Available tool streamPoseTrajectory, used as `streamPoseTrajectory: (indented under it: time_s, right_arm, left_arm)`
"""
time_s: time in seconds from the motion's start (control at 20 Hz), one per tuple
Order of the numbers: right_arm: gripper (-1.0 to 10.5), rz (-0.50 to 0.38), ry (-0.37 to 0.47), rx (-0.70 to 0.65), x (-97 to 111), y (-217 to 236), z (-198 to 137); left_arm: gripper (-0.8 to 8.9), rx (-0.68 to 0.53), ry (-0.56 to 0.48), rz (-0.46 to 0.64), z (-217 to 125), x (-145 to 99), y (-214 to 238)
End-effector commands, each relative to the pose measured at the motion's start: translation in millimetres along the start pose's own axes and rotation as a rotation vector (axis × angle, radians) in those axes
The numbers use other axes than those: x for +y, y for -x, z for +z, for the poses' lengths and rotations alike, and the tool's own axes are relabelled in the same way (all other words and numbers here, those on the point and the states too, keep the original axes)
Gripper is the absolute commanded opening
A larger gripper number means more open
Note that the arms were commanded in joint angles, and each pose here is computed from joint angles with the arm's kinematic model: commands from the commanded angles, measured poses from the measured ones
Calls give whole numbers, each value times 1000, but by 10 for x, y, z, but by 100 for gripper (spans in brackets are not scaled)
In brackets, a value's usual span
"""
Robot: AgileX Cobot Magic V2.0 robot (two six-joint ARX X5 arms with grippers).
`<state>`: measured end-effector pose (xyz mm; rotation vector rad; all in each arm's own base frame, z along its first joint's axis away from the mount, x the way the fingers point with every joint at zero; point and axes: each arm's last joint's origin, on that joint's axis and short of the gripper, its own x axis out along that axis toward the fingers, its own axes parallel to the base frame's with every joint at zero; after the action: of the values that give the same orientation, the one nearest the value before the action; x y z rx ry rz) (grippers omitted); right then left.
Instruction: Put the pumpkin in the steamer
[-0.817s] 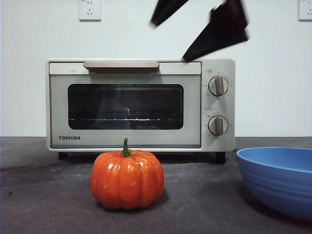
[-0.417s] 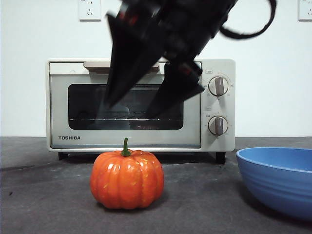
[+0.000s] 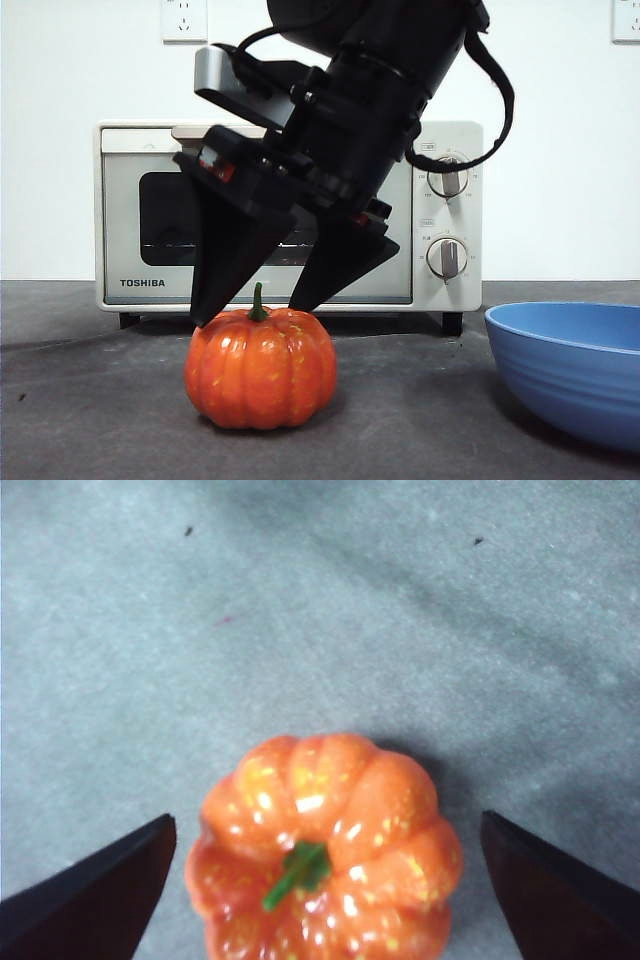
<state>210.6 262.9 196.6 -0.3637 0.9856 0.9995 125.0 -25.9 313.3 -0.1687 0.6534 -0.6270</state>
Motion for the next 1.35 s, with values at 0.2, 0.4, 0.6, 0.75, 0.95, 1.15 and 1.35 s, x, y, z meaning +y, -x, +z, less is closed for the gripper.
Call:
streamPoseTrajectory:
  time_s: [0.2,0.4,0.6,0.75,0.95,1.15,1.35]
  right_arm:
    - [489,10,-3,39,35,-196,-2]
    - [489,9,-5,55,29,-246,-21]
    - [456,10,-9,80,29,-272,-48]
    - [361,12,-10,82,38,-273,-49]
    - [361,11,-14,71,53,-231,-20]
    - [361,-15,-6,-13,106,85,117]
    - [361,-93,-13,-105,147,609,162]
  left_arm:
    - [15,-25,-35,-4,60,-25,33]
    - [15,-25,-35,-4,60,-25,33]
    - [15,-25,-35,-4,60,-25,33]
    - [15,-25,-35,-4,60,-25,33]
    - [15,-25,-34,-4,59,-25,33]
    - [15,-25,-35,-4,61,-25,33]
    - [15,-26,-36,-4,61,-25,33]
